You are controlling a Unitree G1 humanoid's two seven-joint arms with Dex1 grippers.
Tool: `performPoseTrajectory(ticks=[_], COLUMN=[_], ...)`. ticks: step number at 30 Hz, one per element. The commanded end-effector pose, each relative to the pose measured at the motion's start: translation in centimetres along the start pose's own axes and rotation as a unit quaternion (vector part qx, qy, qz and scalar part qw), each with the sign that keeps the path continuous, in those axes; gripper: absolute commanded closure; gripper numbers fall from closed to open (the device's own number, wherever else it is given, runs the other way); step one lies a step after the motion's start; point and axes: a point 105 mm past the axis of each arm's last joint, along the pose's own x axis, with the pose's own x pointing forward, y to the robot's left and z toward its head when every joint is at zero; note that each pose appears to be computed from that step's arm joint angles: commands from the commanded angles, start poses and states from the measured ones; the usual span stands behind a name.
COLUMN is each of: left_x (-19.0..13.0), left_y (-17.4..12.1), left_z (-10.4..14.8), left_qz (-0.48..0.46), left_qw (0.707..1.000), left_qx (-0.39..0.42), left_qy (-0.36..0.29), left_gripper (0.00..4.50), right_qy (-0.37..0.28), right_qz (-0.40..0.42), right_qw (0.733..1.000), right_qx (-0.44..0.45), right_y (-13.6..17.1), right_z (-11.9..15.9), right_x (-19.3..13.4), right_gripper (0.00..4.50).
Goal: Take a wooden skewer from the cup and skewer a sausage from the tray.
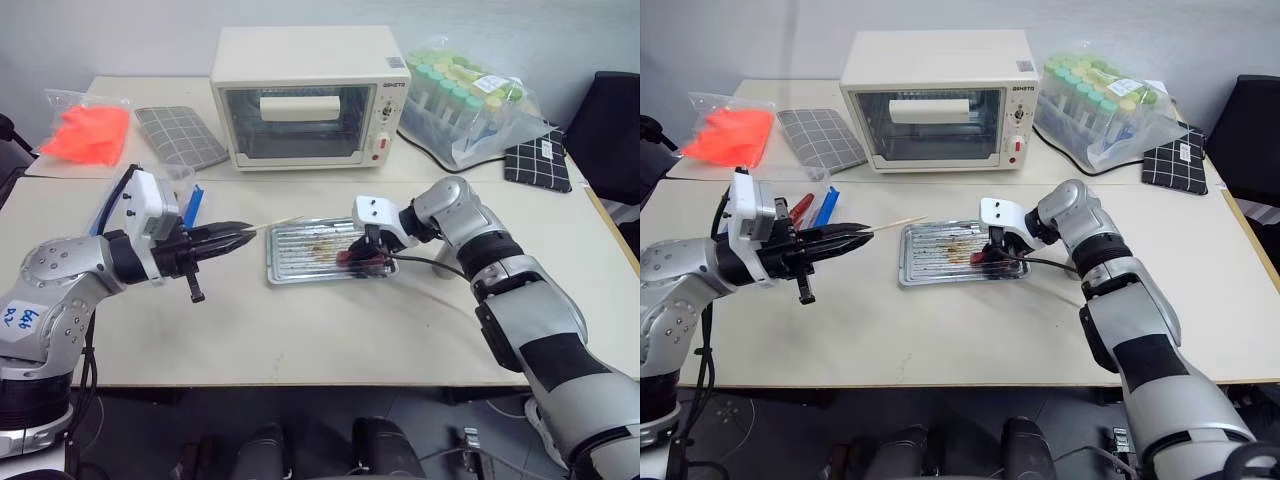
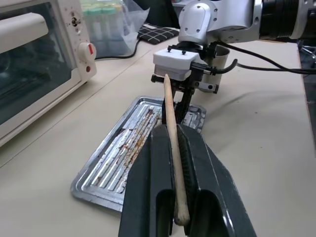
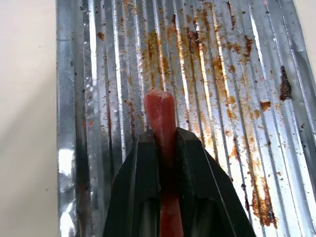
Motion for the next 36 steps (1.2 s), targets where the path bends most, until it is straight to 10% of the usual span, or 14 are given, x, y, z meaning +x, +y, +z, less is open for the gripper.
performPoseTrajectory(ticks=[1, 14, 36], left_x=[-0.8, 1.4, 2.5], left_y=[-0.3, -0.3, -0.5], left_z=[0.4, 1.4, 2.3], left_qz=[-0.043, -0.156, -0.178], left_qw=[0.998, 0.985, 0.98], left_qx=[0.027, 0.069, 0.089], left_qy=[0.027, 0.035, 0.017], left_gripper=[4.5, 4.5, 4.5], right_qy=[-0.016, -0.067, -0.061], right_qz=[0.011, 0.029, -0.006], right_qw=[0.999, 0.995, 0.997], right_qx=[-0.032, -0.071, -0.049], right_y=[0.2, 7.2, 6.8], right_z=[2.1, 9.6, 8.7], right_x=[-3.0, -8.6, -8.8], right_gripper=[4.35, 4.35, 4.35])
